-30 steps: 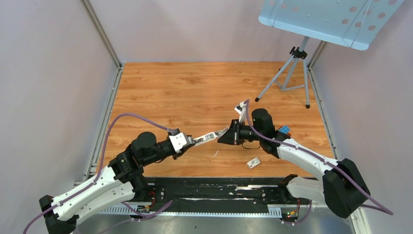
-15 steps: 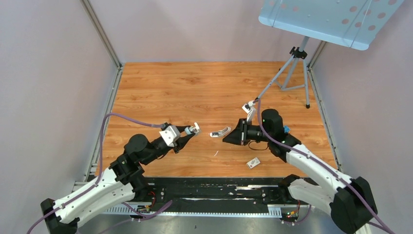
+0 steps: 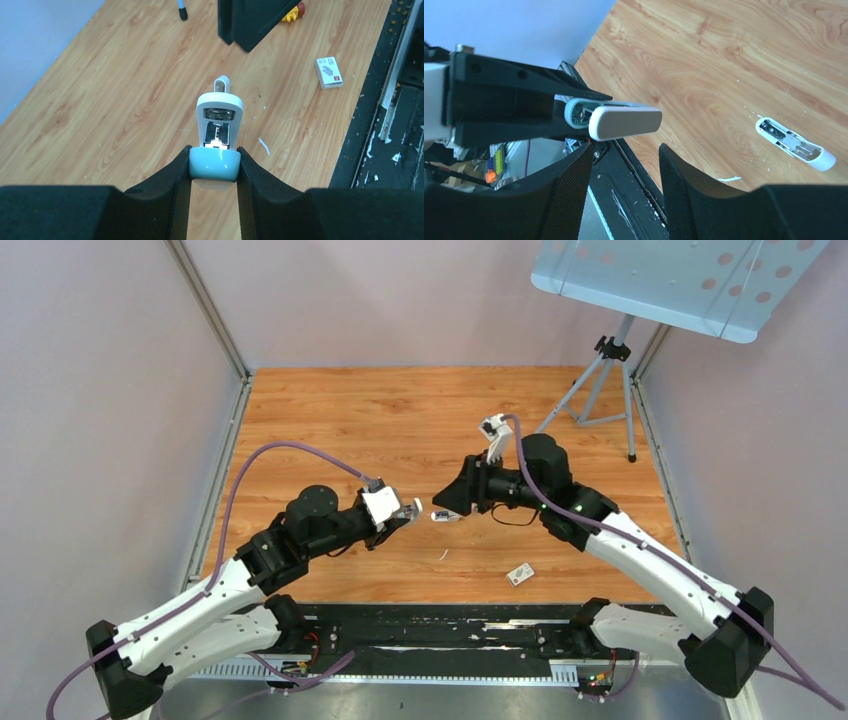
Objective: Load the staples into the stapler
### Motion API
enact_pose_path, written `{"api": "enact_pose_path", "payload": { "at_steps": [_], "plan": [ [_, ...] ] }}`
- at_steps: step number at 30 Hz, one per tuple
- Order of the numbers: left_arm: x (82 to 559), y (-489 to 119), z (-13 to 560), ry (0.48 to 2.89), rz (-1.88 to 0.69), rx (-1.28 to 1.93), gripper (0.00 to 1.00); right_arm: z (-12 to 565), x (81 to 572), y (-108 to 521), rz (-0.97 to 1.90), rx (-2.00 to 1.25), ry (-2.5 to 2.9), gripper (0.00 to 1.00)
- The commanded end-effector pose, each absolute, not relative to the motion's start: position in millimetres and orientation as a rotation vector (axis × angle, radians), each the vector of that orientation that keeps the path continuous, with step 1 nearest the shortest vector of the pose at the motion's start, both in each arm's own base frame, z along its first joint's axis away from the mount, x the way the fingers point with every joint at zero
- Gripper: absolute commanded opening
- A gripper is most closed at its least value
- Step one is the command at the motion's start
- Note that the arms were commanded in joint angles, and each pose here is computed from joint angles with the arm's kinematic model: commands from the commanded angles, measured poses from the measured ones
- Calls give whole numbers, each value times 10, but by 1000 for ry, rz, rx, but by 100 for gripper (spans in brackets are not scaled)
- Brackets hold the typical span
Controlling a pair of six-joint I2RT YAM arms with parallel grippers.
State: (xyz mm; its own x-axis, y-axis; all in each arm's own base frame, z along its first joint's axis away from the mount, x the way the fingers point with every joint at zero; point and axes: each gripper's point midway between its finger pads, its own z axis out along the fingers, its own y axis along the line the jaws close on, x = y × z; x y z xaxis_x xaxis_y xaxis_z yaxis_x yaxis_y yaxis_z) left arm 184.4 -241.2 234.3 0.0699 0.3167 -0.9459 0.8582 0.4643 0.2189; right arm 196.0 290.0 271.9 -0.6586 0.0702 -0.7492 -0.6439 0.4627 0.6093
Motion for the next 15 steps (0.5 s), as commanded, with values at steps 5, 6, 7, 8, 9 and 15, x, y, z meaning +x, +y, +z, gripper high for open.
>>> {"api": "enact_pose_path", "payload": {
  "at_steps": [5, 6, 7, 8, 9, 15],
  "plan": [
    [1882, -2381, 2319, 1564, -521, 1113, 0, 2648, 1932, 3293, 1162, -520, 2080, 53],
    [1887, -2375, 2307, 1570, -516, 1112, 0, 2637, 1939, 3330, 1156, -521, 2087, 52],
    [1890, -2368, 2304, 1572, -512, 1111, 0, 2595, 1951, 3368, 1144, -523, 2103, 51],
    [1895, -2359, 2307, 1572, -508, 1105, 0, 2580, 1956, 3384, 1133, -524, 2113, 49],
    [1899, -2351, 2308, 1573, -505, 1100, 0, 2508, 1972, 3409, 1112, -524, 2142, 46],
    [1916, -2307, 2382, 1575, -490, 1068, 0, 2132, 1985, 3407, 1011, -525, 2284, 36]
  ]
}}
